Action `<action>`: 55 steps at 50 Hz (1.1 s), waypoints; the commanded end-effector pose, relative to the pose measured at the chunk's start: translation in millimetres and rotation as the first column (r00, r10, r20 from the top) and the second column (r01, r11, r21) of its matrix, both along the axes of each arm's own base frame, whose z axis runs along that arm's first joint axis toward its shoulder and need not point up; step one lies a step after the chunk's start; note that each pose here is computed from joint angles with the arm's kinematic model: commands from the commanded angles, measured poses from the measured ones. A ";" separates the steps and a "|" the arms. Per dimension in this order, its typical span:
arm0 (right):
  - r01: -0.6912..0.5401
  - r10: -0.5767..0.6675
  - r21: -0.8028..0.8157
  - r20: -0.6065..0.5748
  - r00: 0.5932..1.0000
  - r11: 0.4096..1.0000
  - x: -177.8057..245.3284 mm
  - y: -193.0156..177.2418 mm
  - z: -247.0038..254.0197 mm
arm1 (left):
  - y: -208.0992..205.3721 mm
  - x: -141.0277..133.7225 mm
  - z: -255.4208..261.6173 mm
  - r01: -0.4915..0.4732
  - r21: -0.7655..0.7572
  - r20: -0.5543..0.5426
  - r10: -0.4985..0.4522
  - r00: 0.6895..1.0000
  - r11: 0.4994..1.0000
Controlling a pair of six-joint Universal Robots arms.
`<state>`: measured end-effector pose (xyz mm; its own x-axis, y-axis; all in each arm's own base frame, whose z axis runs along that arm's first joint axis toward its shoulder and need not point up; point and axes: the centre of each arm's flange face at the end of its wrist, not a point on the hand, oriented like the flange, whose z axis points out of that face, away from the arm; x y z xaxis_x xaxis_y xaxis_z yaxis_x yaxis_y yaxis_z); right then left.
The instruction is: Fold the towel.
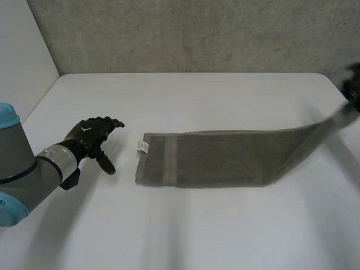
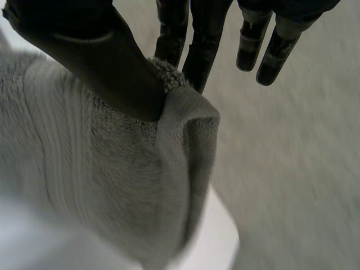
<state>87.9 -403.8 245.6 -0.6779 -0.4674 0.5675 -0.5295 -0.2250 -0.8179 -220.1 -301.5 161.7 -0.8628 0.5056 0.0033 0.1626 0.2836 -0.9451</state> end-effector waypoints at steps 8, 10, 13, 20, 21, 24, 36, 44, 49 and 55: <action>-0.511 0.513 -0.048 0.052 0.857 0.859 230.6 84.8 -3.5 | 0.6 1.5 1.9 -0.006 -0.003 -0.003 0.006 1.000 1.000; -0.542 0.544 -0.052 0.051 0.838 0.839 251.8 96.8 -9.7 | 0.4 1.5 1.9 -0.006 -0.004 -0.003 0.006 1.000 1.000; -0.595 0.597 -0.055 0.049 0.801 0.802 287.4 116.1 -29.6 | 0.4 1.5 1.3 -0.006 -0.009 -0.004 0.006 1.000 1.000; -0.674 0.673 -0.010 0.054 0.737 0.739 330.1 149.6 -74.3 | 1.3 1.7 0.0 -0.006 -0.006 -0.003 0.006 1.000 1.000; -0.686 0.685 0.008 0.056 0.727 0.728 334.4 156.6 -81.9 | 1.6 1.7 -0.3 -0.006 -0.004 -0.003 0.006 1.000 1.000; -0.698 0.696 0.054 0.061 0.716 0.714 337.0 166.8 -96.9 | 1.9 1.8 -1.2 -0.006 -0.001 -0.002 0.006 1.000 1.000; -0.611 0.608 0.074 0.057 0.792 0.788 316.3 170.0 -74.0 | 1.5 -2.1 1.6 0.006 -0.013 -0.005 -0.006 1.000 1.000; -0.391 0.375 0.208 0.117 0.920 0.896 255.8 140.2 -60.9 | 12.0 -23.9 8.3 0.074 -0.036 -0.017 -0.074 0.997 0.997; -0.238 0.157 0.387 0.230 0.961 0.891 196.8 122.9 -72.4 | 27.3 -42.5 4.2 0.134 -0.025 -0.016 -0.134 0.991 0.991; -0.165 0.061 0.439 0.241 0.969 0.883 169.7 120.4 -88.1 | 34.3 -50.4 3.8 0.160 -0.025 -0.015 -0.160 0.987 0.987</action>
<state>285.4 -280.2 173.2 -0.6186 -0.7631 0.1870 -0.3466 0.0515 -0.9366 -262.8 -274.5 166.8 -0.7868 0.6172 0.0035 0.1801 0.2350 -0.9552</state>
